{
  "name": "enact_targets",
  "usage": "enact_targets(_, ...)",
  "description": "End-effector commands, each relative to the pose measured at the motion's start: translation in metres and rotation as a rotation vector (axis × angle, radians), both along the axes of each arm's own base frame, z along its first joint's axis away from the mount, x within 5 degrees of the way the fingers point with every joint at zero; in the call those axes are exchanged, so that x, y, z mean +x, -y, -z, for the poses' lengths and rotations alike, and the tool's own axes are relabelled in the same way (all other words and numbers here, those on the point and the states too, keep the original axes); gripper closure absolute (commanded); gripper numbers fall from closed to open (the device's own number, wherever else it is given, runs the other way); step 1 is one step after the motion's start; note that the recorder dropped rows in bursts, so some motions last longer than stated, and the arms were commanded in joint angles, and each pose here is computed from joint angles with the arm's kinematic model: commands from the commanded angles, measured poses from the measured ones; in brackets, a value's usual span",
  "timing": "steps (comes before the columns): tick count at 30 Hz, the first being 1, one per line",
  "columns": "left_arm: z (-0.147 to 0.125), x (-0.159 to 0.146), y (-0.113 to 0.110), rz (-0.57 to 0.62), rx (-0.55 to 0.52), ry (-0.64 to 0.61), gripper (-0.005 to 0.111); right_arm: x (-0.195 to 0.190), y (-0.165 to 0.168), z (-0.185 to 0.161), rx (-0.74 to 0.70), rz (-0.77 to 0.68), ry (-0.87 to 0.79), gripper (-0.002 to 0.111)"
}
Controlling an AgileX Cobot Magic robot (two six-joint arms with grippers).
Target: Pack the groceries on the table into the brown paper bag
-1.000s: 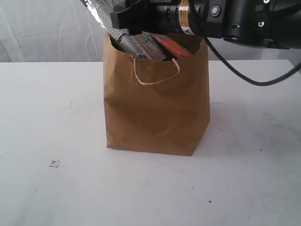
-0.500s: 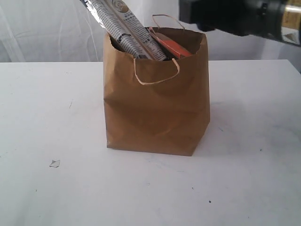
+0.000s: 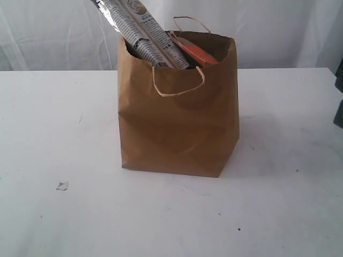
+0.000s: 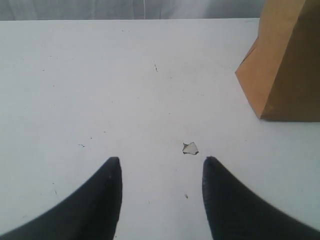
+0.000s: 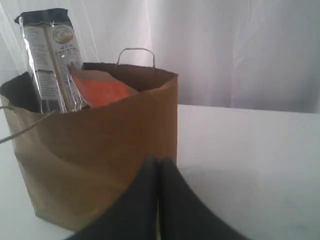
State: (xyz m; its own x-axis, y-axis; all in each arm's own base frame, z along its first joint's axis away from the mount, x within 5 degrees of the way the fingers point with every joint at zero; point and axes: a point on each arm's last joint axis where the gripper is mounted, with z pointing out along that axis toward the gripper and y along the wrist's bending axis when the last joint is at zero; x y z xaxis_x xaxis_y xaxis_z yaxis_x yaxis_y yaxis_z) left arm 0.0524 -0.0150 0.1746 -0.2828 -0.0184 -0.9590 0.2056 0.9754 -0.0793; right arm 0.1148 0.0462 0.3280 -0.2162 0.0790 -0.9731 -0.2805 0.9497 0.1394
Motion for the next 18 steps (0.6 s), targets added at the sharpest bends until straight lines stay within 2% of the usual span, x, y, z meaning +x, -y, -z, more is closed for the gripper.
enact_targets(1,0.001,0.0,0.0,-0.001,-0.003,-0.004,0.054,-0.006,0.003,0.015,0.057,0.008,-0.063,0.108)
enact_targets(10,0.001,0.0,0.0,-0.001,-0.003,-0.004,0.054,-0.031,0.011,0.065,0.258,0.001,-0.221,0.108)
enact_targets(13,0.001,0.0,0.0,-0.001,-0.003,-0.004,0.054,-0.043,0.017,0.098,0.382,0.037,-0.307,0.108)
enact_targets(18,0.001,0.0,0.0,-0.001,-0.003,-0.004,0.054,-0.048,0.023,0.125,0.393,0.103,-0.342,0.108)
